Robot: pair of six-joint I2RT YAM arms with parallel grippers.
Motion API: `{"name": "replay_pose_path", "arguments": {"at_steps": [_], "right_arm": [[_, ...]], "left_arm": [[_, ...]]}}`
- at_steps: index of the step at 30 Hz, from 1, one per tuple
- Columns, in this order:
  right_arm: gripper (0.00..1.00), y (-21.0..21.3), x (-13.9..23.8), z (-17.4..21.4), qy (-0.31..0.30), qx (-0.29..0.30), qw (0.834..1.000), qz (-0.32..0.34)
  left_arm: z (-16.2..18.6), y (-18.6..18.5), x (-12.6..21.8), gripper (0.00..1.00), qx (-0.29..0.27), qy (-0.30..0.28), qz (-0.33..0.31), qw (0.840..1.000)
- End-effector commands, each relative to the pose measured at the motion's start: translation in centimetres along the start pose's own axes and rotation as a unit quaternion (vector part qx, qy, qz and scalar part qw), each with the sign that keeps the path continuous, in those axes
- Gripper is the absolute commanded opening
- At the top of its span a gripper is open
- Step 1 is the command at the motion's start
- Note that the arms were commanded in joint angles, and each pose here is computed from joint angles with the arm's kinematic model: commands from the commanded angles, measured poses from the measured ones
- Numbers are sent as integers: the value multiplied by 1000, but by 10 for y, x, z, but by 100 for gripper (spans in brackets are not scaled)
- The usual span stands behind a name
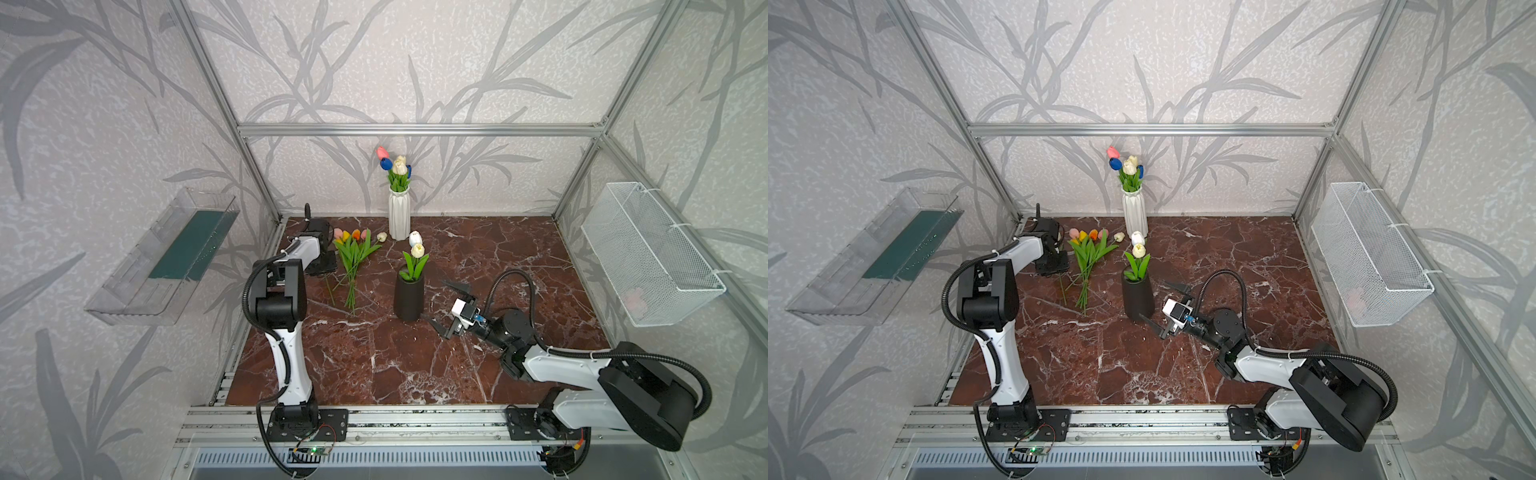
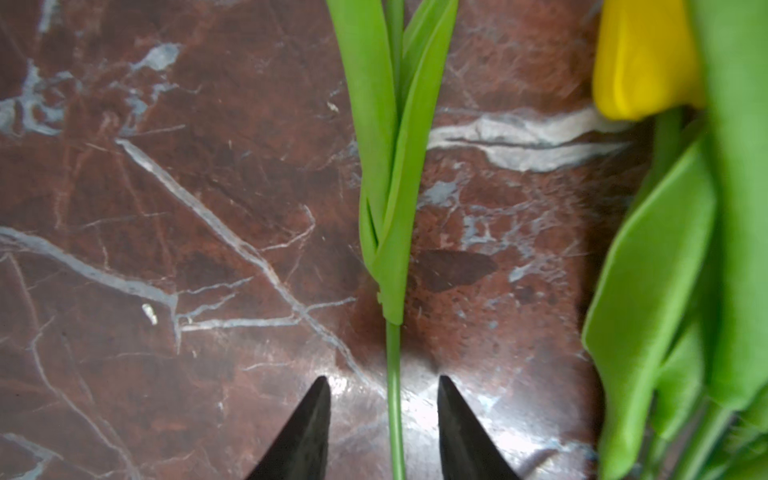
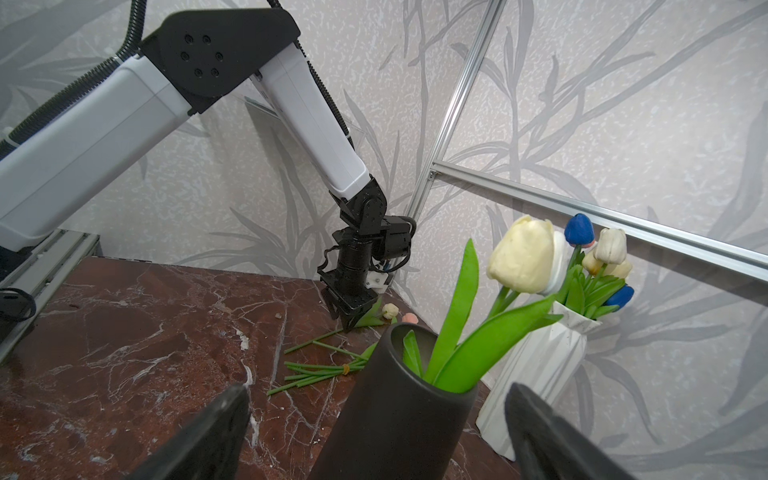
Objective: Arrange the flowers into the vase
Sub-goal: 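Close the left gripper on a green tulip stem in the bunch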
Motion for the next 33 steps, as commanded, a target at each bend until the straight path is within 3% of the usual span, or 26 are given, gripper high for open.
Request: {"name": "replay_pose_path", "arguments": {"at_steps": [1, 5, 8, 17, 26, 30, 33], "right_arm": [[96, -4, 0, -14, -22, 14, 1000, 8], [96, -4, 0, -14, -23, 14, 1000, 8], [96, -4, 1, -16, -25, 15, 1000, 8], [96, -4, 1, -17, -26, 18, 999, 11], [96, -4, 1, -18, -30, 21, 999, 11], [96, -4, 2, -18, -30, 23, 999, 13], [96, -4, 2, -19, -31, 26, 999, 14]], "left_arm": [[-1, 3, -3, 42, -11, 17, -7, 1000], [1, 4, -11, 38, -15, 26, -10, 1000], [2, 6, -15, 23, -14, 37, -9, 999], [-3, 9, 2, 3, -9, 13, 0, 1000], [-16, 9, 85, 0, 22, -122, 74, 990], [-11, 6, 130, 0, 21, -187, 117, 975], [-3, -2, 170, 0, 14, -246, 167, 954]]}}
Point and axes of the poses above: each gripper's point midway between its finger pads, its own x axis back along the fingers, its own y axis along the line the jaws close on, z = x × y, the point moved 3 cm from there along x, back along the fingers, and after that the axes turned 10 degrees about x, right-handed, at the moved point
